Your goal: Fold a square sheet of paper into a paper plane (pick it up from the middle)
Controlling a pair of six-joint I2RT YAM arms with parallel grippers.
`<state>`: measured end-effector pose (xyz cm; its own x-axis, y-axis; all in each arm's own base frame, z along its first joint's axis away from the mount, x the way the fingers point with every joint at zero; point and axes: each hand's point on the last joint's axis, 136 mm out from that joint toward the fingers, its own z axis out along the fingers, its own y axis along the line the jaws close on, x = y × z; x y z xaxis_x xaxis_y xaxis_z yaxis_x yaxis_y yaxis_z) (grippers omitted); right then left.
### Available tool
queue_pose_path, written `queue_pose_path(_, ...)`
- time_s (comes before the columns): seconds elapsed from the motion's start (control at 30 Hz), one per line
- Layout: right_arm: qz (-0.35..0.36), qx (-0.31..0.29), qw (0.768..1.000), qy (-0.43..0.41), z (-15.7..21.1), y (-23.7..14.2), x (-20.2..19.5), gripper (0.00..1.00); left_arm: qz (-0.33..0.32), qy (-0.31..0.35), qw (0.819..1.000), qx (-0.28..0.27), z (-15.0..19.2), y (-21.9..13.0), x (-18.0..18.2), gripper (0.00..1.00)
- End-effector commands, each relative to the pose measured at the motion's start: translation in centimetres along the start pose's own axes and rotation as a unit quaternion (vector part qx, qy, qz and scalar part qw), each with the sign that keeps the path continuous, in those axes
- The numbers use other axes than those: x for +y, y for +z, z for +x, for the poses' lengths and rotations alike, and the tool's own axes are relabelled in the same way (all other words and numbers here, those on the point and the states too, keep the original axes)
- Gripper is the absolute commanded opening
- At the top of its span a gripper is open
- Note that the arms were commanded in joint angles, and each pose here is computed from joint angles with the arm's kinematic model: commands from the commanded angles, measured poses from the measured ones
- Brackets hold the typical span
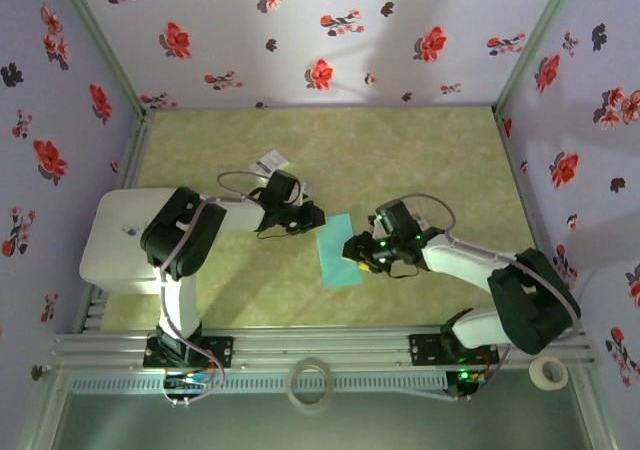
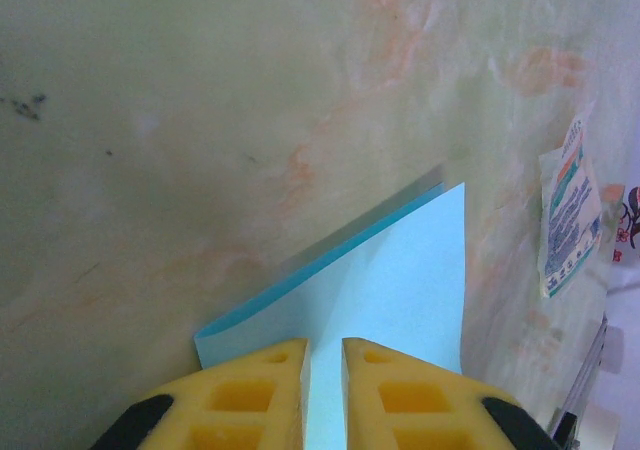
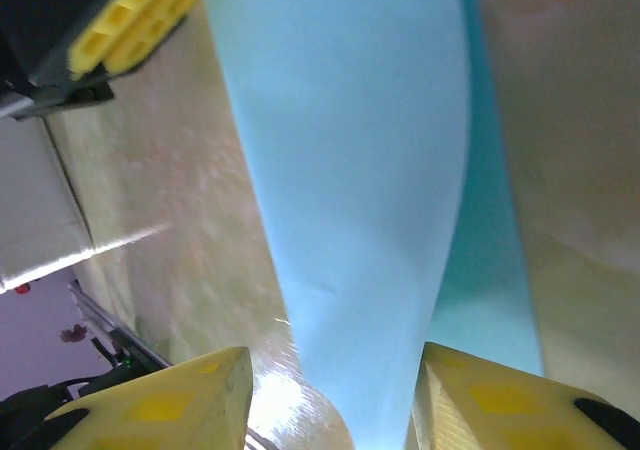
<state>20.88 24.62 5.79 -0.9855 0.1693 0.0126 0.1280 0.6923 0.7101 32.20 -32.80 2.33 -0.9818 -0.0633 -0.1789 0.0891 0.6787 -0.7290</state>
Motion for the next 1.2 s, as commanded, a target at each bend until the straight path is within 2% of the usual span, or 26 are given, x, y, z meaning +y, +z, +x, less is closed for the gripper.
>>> queue_pose_path(0.0,-0.017,0.009,1.0,-0.02,-1.1,0.6,1.0,0.46,-0.041,-0.033,0.998,0.03,1.8,0.1,2.8,0.17)
queue_pose_path(0.23,-0.024,0.006,1.0,-0.012,-2.6,0.8,0.7,0.46,-0.037,-0.032,0.998,0.029,1.6,0.1,2.5,0.17)
queue_pose_path(0.73,0.004,0.006,0.999,0.033,-1.1,0.5,-2.3,0.49,-0.035,-0.027,0.999,0.026,1.4,-0.3,1.9,0.17)
queue_pose_path(1.17,-0.08,-0.006,0.997,0.003,-4.3,0.8,0.7,0.43,-0.031,-0.025,0.999,0.029,1.2,0.0,1.8,0.18)
